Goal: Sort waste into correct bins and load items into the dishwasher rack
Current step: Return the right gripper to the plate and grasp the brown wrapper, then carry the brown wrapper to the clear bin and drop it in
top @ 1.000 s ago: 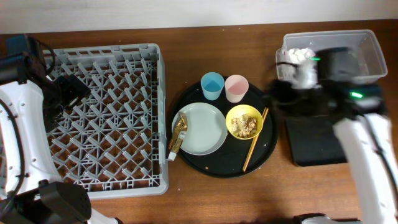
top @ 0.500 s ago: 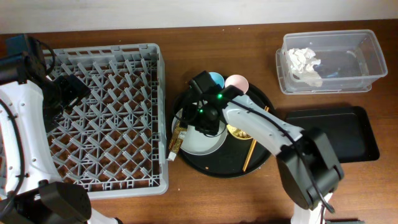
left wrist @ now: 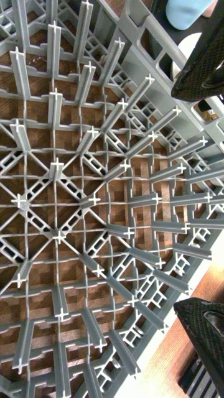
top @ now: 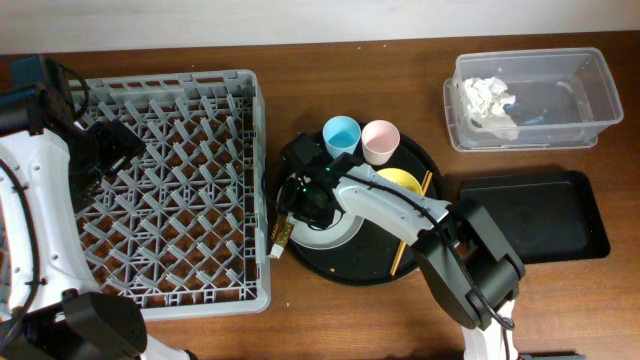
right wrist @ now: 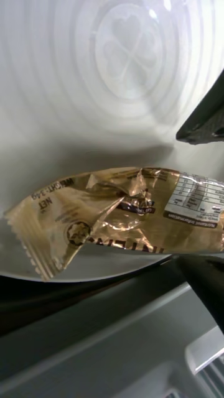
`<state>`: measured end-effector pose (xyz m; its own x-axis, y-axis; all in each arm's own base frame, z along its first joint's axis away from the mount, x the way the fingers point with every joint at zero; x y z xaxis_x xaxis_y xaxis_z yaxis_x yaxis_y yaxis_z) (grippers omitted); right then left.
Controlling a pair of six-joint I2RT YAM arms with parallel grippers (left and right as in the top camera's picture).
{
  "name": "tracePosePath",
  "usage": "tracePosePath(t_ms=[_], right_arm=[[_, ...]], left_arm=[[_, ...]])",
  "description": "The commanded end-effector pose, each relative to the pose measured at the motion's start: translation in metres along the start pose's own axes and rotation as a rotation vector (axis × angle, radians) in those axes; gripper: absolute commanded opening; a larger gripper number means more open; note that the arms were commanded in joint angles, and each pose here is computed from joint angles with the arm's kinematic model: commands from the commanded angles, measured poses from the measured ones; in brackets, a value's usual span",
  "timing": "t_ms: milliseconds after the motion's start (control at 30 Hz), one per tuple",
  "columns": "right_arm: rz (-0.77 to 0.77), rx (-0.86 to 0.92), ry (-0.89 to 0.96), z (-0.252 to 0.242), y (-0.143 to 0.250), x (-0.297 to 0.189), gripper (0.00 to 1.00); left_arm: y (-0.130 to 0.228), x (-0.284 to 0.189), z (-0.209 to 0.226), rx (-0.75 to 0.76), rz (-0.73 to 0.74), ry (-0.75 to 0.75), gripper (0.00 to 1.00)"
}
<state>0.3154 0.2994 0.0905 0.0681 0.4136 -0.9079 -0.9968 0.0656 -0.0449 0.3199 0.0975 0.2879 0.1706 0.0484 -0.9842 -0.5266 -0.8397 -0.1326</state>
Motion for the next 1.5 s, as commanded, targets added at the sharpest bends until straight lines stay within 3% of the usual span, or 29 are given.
tracePosePath(t_ms=[0, 233, 633, 700, 767, 967, 1100, 1300, 1467], right_arm=[[-0.004, 0.003, 0.037, 0.0, 0.008, 0.01, 0.57], [-0.061, -0.015, 0.101, 0.002, 0.012, 0.013, 0.53], [-0.047, -0.014, 0.089, 0.003, 0.013, 0.013, 0.21], [-0.037, -0.004, 0.074, 0.002, 0.01, 0.01, 0.04], [-0.039, 0.004, 0.055, -0.002, 0.003, 0.002, 0.04], [-0.074, -0.075, -0.111, -0.001, -0.026, -0.055, 0.04], [-0.201, -0.106, -0.255, -0.017, -0.059, -0.136, 0.04], [-0.489, 0.094, -0.26, -0.108, -0.107, -0.238, 0.04], [-0.689, 0.25, -0.206, -0.196, -0.141, -0.278, 0.07]], left_arm=[[-0.002, -0.007, 0.0, -0.006, -0.023, 0.01, 1.0], [-0.002, -0.007, 0.0, -0.006, -0.023, 0.01, 0.99], [-0.002, -0.007, 0.0, -0.006, -0.023, 0.01, 0.99], [-0.002, -0.007, 0.0, -0.006, -0.023, 0.01, 0.99], [-0.002, -0.007, 0.0, -0.006, -0.023, 0.01, 1.0], [-0.002, -0.007, 0.0, -0.006, -0.023, 0.01, 0.99], [-0.002, -0.007, 0.0, -0.006, -0.023, 0.01, 0.99], [-0.002, -0.007, 0.0, -0.006, -0.023, 0.01, 0.99], [-0.002, -0.007, 0.0, -0.006, -0.023, 0.01, 0.99]])
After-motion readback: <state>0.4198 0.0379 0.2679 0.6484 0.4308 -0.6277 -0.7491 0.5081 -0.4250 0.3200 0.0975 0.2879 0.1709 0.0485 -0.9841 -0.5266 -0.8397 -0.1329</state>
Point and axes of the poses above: each gripper's point midway between its finger pads, its own x axis out along the fingers, its own z axis along the line the jaws close on, y = z × x, the point moved 7 cm from there along -x, back along the fingers, and after that the axes turned 11 degrees about -x, right-handed, at the moved point
